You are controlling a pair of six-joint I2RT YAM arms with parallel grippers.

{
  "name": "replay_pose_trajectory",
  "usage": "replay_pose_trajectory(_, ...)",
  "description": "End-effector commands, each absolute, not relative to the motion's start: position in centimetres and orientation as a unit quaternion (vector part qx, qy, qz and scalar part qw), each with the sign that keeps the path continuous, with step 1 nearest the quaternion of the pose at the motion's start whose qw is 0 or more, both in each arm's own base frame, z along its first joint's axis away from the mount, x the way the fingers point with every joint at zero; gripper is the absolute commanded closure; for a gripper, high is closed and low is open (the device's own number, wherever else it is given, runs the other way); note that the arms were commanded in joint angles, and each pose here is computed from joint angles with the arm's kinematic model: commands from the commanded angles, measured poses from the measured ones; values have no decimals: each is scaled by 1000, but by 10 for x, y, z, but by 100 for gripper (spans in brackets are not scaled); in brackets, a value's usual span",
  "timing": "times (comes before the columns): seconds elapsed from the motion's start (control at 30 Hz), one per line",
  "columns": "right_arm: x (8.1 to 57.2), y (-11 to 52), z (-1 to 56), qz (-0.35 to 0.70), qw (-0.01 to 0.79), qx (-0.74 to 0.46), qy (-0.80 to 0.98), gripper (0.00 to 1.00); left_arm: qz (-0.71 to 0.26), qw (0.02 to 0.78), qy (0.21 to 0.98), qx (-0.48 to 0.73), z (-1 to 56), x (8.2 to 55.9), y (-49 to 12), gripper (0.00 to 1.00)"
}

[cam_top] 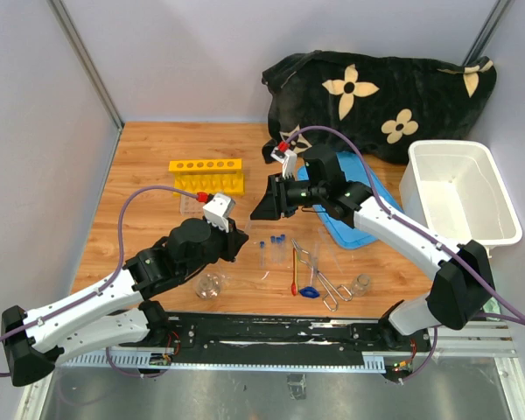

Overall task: Organize the chemistry lab equipment
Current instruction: Pick up the test tube at the center of the board.

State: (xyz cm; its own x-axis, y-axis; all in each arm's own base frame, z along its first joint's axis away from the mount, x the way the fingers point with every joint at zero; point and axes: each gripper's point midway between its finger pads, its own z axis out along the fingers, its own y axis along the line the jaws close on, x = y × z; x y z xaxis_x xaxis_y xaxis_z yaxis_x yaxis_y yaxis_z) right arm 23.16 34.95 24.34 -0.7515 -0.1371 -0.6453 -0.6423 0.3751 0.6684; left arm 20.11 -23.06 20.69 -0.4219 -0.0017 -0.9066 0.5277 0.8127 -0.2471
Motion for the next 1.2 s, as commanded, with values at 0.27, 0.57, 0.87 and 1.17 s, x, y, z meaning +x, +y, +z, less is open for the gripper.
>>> replay_pose_trajectory(0.27, 226, 365, 263, 525, 253, -269, 766, 69, -272, 522, 792, 166, 216, 201, -239, 100)
replay_pose_trajectory(0.57, 227, 369, 259, 527, 247, -271, 767, 75, -270, 523, 792, 165, 217, 200, -238, 100)
replay_pose_trajectory(0.87, 223, 368, 257, 527, 243, -274, 767, 86, -266, 524, 793, 161, 215, 201, -235, 100)
replay_pose_trajectory(1.17, 230, 366, 247, 494, 252, -285, 782, 99, -241, 521, 807, 141, 208, 206, -227, 64)
